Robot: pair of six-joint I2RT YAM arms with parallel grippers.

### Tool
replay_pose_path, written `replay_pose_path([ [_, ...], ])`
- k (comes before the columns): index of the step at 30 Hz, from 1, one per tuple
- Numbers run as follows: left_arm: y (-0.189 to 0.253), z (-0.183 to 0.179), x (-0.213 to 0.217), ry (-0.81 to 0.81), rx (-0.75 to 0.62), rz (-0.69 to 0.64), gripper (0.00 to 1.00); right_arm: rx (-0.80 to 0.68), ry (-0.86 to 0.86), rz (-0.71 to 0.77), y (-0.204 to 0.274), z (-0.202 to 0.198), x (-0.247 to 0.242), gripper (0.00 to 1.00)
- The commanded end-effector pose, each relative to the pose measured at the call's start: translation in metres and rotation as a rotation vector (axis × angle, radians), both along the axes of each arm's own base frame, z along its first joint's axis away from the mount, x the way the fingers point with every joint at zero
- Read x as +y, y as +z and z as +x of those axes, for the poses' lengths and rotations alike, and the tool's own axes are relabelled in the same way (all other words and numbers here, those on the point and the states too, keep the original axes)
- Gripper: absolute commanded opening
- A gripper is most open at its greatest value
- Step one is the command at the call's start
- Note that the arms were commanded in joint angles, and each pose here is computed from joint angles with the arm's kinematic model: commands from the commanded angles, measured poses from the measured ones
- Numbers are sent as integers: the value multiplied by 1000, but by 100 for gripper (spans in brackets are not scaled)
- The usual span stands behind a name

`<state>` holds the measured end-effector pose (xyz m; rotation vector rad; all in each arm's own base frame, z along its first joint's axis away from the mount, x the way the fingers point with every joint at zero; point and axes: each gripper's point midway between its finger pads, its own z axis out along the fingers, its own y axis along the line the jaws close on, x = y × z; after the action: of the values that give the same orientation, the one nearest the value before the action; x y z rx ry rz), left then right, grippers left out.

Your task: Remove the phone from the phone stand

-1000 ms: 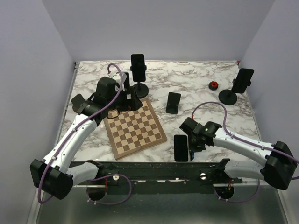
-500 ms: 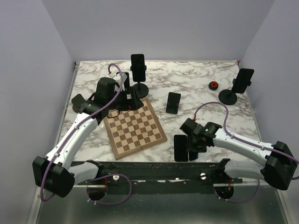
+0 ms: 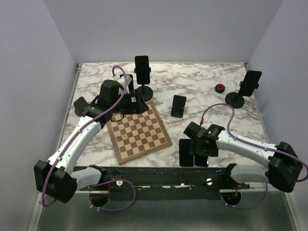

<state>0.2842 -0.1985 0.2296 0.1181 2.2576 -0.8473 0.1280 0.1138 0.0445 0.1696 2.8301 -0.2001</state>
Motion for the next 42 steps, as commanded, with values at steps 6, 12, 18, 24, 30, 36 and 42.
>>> replay_pose_path([
  [6,14,3,31,195,-85,6,99,-241,56,178,64,47,37,87],
  [12,29,11,71,407,-167,3,99,-475,147,316,127,77,58,85],
  [18,37,40,86,386,-207,103,99,-507,227,373,145,82,74,85],
  [24,25,84,98,318,-269,250,99,-510,274,462,151,71,82,85],
  [30,9,141,106,313,-239,237,99,-562,277,515,168,60,71,86],
  [36,-24,184,87,155,-184,221,99,-643,286,604,202,47,61,90],
  [42,-54,205,101,214,-114,280,99,-692,251,624,219,39,43,93],
])
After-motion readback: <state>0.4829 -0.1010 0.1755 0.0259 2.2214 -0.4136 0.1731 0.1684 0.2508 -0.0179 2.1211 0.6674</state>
